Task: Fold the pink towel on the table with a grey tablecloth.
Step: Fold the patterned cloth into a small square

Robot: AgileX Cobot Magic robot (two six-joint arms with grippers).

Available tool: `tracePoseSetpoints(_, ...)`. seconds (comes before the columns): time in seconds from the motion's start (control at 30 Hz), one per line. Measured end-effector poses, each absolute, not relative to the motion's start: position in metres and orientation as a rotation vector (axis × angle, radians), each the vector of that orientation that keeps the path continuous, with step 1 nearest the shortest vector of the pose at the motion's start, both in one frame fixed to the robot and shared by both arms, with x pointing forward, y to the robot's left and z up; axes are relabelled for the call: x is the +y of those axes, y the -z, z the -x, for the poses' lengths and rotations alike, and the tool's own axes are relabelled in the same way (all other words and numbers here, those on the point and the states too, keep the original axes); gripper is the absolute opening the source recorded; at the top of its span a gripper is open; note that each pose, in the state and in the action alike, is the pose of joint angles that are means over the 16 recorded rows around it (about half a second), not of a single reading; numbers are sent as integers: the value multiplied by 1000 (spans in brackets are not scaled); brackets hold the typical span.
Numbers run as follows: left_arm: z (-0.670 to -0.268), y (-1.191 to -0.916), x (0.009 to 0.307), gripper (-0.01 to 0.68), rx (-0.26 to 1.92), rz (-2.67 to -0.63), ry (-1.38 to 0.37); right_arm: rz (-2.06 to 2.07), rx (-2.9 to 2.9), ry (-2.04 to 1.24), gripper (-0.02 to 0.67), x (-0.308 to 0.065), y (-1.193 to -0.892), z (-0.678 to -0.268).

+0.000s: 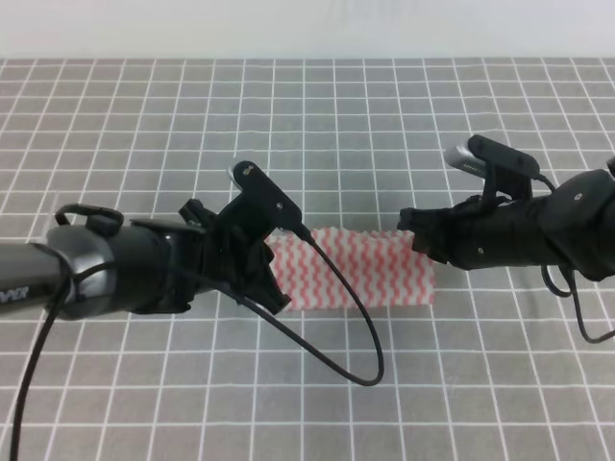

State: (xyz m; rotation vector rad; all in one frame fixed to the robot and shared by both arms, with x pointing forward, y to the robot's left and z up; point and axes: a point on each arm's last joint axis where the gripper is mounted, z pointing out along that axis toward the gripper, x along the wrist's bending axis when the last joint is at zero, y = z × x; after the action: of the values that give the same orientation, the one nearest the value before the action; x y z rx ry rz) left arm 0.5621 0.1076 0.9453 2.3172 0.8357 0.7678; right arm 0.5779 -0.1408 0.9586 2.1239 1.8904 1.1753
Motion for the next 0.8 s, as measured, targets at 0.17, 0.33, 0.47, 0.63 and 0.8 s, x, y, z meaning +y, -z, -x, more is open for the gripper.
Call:
tracePoseSetpoints(0.17,-564,-942,108,-2,851,-2318,-764,-2136,1896,-1163,-15,-141,-954,-581)
tracePoseSetpoints(0.33,-566,-938,108,-2,870,-2319,-755,-2144,1904,-1150,-15,-140,-949,-584)
tracePoseSetpoints(0.47,-567,-936,109,-2,887,-2318,-749,-2145,1909,-1146,-15,-139,-947,-587)
tracePoseSetpoints(0.63,-567,-935,109,-2,897,-2316,-745,-2135,1916,-1155,-15,-137,-948,-590)
tracePoseSetpoints(0.8,-567,-936,109,-2,900,-2312,-745,-2129,1923,-1161,-15,-136,-949,-592)
